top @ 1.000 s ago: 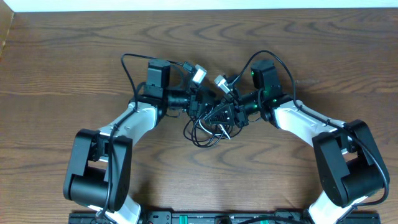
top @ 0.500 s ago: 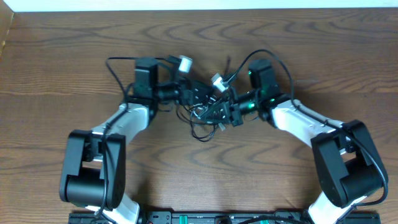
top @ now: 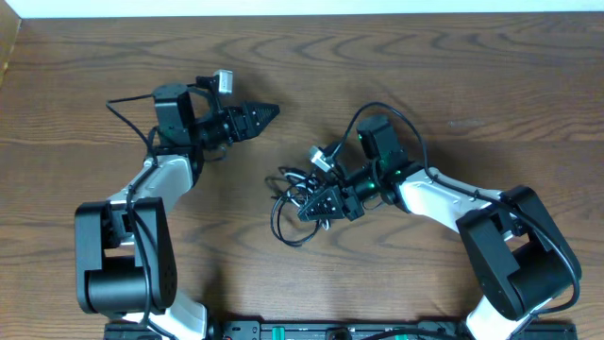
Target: Untangle cables
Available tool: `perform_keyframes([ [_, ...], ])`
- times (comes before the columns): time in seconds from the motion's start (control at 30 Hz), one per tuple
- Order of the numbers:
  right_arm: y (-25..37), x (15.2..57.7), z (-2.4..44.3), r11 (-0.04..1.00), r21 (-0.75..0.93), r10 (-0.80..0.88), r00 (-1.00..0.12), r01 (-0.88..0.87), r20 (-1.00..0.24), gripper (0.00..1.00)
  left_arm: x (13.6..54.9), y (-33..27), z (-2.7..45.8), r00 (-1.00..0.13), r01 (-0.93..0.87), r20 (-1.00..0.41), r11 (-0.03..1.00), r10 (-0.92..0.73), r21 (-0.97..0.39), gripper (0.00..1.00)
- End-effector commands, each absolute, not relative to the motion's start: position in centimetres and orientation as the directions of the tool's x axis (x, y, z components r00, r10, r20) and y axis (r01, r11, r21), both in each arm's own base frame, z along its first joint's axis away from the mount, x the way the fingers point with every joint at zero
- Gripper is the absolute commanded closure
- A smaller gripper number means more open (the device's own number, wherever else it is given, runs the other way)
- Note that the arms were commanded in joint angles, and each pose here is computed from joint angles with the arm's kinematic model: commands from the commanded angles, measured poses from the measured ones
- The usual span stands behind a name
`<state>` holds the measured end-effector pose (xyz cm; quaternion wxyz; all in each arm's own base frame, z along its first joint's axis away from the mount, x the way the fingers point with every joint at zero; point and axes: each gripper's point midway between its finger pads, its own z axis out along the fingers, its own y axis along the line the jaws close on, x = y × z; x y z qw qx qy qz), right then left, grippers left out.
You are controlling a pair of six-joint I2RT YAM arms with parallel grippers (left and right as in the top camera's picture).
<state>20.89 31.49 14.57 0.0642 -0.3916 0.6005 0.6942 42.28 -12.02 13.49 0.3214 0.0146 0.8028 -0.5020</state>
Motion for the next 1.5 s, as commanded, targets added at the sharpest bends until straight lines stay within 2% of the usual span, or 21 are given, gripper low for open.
perform_keyframes([
  [0.0,30.8,21.1,14.8,-0.296,0.768,-0.363,-0.677,-0.568,-0.64,0.95,42.0,-12.6,14.9,-0.796,0.389,-0.539,0.451,-0.275,-0.804,0.18],
  [0.17,30.1,22.1,14.8,-0.262,0.793,-0.35,-0.712,-0.55,-0.609,0.79,41.3,-12.6,13.9,-0.823,0.355,-0.504,0.456,-0.261,-0.816,0.13],
  [0.2,30.0,22.2,14.8,-0.261,0.792,-0.348,-0.712,-0.551,-0.61,0.72,41.1,-12.6,13.6,-0.831,0.346,-0.494,0.458,-0.256,-0.819,0.12],
  [0.33,29.9,22.4,14.8,-0.258,0.792,-0.344,-0.714,-0.553,-0.61,0.58,39.8,-12.7,12.1,-0.857,0.33,-0.47,0.477,-0.21,-0.815,0.11],
  [0.5,29.9,22.4,14.8,-0.257,0.794,-0.344,-0.715,-0.552,-0.608,0.55,38.2,-12.6,10.2,-0.881,0.313,-0.446,0.516,-0.155,-0.797,0.11],
  [0.63,29.8,22.4,14.5,-0.235,0.811,-0.35,-0.732,-0.535,-0.584,0.52,37.0,-11.7,7.8,-0.911,0.242,-0.391,0.598,-0.13,-0.764,0.11],
  [0.77,30.0,22.7,13.0,-0.133,0.851,-0.362,-0.774,-0.508,-0.519,0.54,35.9,-11.3,6.7,-0.931,0.205,-0.349,0.635,-0.109,-0.744,0.11],
  [0.93,30.6,22.7,10.3,0.028,0.869,-0.386,-0.807,-0.494,-0.446,0.63,35.5,-10.3,7.1,-0.928,0.181,-0.357,0.704,-0.11,-0.686,0.12],
  [1.03,31.2,22.5,8.8,0.111,0.855,-0.407,-0.808,-0.507,-0.426,0.66,35.5,-8.8,8.3,-0.91,0.164,-0.397,0.78,-0.116,-0.604,0.22],
  [1.13,32.0,22.6,6.6,0.265,0.826,-0.412,-0.833,-0.497,-0.369,0.64,35.1,-6.4,9.5,-0.897,0.044,-0.4,0.863,-0.188,-0.504,0.31],
  [1.27,32.8,22.9,3.6,0.464,0.728,-0.402,-0.853,-0.504,-0.334,0.6,33.8,-3.1,10.6,-0.868,-0.117,-0.413,0.923,-0.274,-0.367,0.32],
  [1.47,31.6,23.9,-0.2,0.742,0.5,-0.331,-0.893,-0.446,-0.305,0.87,32.8,-2.1,10.6,-0.87,-0.164,-0.401,0.935,-0.288,-0.316,0.32],
])
